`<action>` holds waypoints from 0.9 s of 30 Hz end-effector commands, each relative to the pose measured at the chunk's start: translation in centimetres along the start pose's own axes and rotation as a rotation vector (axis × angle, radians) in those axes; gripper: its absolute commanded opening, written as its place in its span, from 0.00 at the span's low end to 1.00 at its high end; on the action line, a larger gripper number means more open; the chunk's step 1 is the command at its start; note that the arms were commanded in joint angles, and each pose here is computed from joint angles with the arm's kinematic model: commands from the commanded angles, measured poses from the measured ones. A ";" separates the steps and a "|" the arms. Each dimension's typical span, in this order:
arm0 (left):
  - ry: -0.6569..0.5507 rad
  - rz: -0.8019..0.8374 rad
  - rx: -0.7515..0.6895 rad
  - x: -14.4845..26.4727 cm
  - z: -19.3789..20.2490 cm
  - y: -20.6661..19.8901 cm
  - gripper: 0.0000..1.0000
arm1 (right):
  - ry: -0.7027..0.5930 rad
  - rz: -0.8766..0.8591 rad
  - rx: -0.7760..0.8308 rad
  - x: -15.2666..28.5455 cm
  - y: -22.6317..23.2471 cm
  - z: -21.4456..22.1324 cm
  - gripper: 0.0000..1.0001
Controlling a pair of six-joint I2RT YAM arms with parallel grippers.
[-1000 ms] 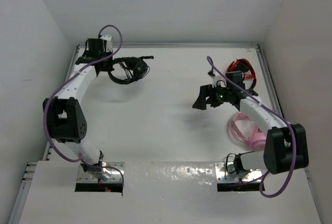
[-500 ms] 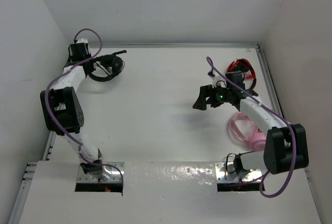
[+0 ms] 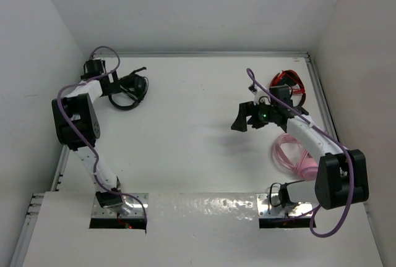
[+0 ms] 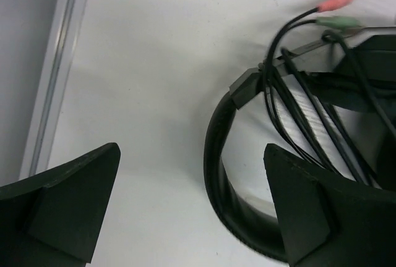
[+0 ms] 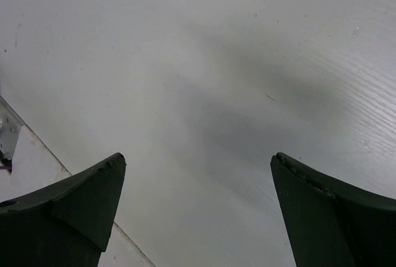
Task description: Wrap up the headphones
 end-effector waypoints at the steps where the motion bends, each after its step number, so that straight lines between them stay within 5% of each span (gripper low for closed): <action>1: -0.148 -0.006 0.026 4.4 -3.5 1.4 1.00 | -0.097 -0.006 0.050 1.1 1.0 -2.1 0.99; 12: -0.068 -0.131 -0.079 14.4 -0.6 4.2 1.00 | -0.192 0.170 -0.029 2.0 -0.1 -1.3 0.99; 27: -0.015 -0.178 -0.185 17.9 12.2 3.5 1.00 | -0.299 0.304 -0.137 3.1 -1.3 1.3 0.99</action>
Point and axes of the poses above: each gripper's point midway between its finger pads, its own x axis back along the fingers, its own y axis along the line the jaws close on, z = x × y, the point moved 8 cm from there along x, back along the fingers, and after that the axes turned 11 degrees about -x, right-handed, at the moved point
